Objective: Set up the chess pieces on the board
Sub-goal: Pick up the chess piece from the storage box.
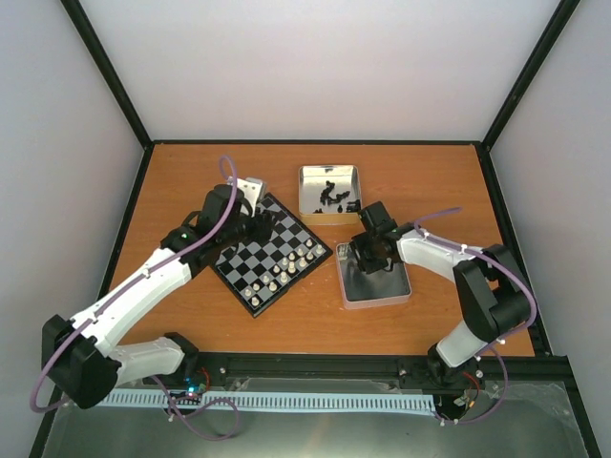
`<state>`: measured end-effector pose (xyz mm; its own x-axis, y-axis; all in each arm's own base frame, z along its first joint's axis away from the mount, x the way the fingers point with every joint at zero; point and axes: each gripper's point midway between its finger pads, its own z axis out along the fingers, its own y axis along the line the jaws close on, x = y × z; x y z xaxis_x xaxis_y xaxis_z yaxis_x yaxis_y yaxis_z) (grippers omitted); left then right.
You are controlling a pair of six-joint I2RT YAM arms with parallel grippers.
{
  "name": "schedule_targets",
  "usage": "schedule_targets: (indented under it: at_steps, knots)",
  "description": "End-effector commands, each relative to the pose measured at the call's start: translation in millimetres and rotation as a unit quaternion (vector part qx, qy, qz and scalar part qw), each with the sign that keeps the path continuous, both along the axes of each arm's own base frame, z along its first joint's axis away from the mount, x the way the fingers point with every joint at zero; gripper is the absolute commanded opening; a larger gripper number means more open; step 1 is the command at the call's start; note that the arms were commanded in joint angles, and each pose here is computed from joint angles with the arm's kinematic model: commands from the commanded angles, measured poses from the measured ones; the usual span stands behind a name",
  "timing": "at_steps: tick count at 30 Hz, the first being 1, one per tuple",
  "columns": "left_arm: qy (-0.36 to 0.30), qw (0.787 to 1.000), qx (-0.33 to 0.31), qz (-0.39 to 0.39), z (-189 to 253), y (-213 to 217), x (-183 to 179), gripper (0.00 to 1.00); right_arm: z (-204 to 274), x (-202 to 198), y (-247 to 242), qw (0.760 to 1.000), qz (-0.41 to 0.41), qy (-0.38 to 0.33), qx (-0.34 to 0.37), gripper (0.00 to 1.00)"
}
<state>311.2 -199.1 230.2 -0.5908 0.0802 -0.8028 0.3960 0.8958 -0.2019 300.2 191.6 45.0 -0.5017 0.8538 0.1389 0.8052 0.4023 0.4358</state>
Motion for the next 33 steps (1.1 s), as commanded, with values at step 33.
schedule_targets:
  at_steps: [33]
  knots:
    - [-0.015, 1.000, -0.012, 0.007, 8.9, 7.4, -6.0, 0.52, -21.1, 12.9, 5.6, 0.998, -0.053, 0.010, -0.040, 0.10]
